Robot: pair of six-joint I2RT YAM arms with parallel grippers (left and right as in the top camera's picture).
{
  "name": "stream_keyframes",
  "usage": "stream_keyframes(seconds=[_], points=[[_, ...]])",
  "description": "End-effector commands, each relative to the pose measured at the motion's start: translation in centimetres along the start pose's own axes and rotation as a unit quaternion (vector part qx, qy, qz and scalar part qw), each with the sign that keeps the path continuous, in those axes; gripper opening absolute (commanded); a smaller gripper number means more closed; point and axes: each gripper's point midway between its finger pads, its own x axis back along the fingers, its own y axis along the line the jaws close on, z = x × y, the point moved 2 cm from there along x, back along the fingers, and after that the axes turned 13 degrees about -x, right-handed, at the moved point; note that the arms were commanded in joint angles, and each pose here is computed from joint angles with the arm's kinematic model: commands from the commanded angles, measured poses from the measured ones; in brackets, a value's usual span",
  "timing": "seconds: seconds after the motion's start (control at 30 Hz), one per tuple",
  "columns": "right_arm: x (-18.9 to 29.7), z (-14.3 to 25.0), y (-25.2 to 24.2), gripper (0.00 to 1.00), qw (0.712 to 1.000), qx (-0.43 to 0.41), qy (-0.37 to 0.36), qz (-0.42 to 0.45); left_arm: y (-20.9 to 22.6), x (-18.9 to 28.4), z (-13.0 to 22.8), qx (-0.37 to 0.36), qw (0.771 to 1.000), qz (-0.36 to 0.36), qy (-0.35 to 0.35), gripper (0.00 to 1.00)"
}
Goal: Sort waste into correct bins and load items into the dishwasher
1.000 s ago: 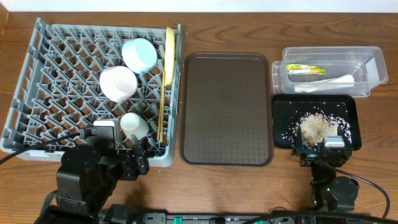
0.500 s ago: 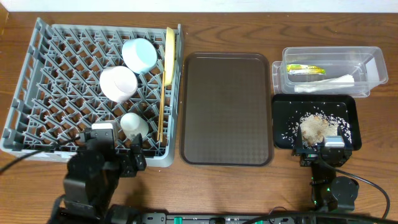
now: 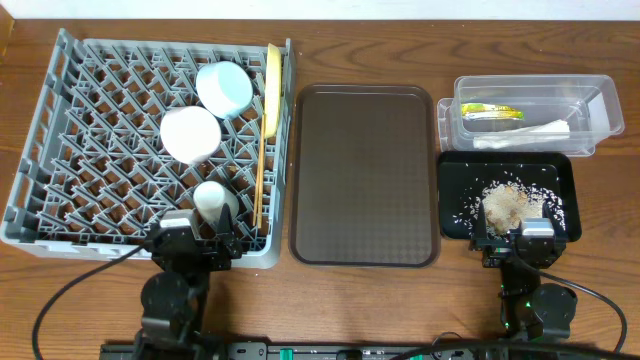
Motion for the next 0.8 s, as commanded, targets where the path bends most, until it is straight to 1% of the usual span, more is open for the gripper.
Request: stream_keyframes(seconds=[0.0, 0.07, 0.2, 0.27, 0.43, 0.53, 0.77], points=[[0.0, 0.1, 0.3, 0.99, 1.0, 0.006, 0.0, -0.008, 0.3, -0.3, 0.2, 0.0, 0.999, -0.013, -0.039, 0.9], [0.0, 0.1, 0.3, 0.99, 1.0, 0.006, 0.0, -0.008, 0.5, -0.6, 0.0, 0.004, 0.997, -0.021, -0.074, 0.9], [0.0, 0.1, 0.3, 0.99, 1.0, 0.006, 0.0, -0.008, 1.0, -1.0, -0.6, -0.001, 0.992, -0.035, -0.121, 0.9], [0.0, 0.1, 0.3, 0.99, 1.0, 0.006, 0.0, -0.008, 1.0, -1.0, -0.7, -0.011, 0.992, -0.035, -0.123, 0.9], [0.0, 0.1, 0.3, 0.99, 1.0, 0.006, 0.0, -0.008, 0.6, -1.5, 1.8, -0.03, 0.997, -0.026, -0.068, 0.9], [0.0, 0.1, 0.3, 0.99, 1.0, 0.006, 0.0, -0.008, -0.2, -1.7, 3.9, -0.037, 0.999, 0.002, -0.021, 0.9], [0.0, 0.1, 0.3, 0.99, 1.0, 0.006, 0.0, -0.008, -0.2, -1.7, 3.8, -0.036, 0.999, 0.001, -0.024, 0.9]])
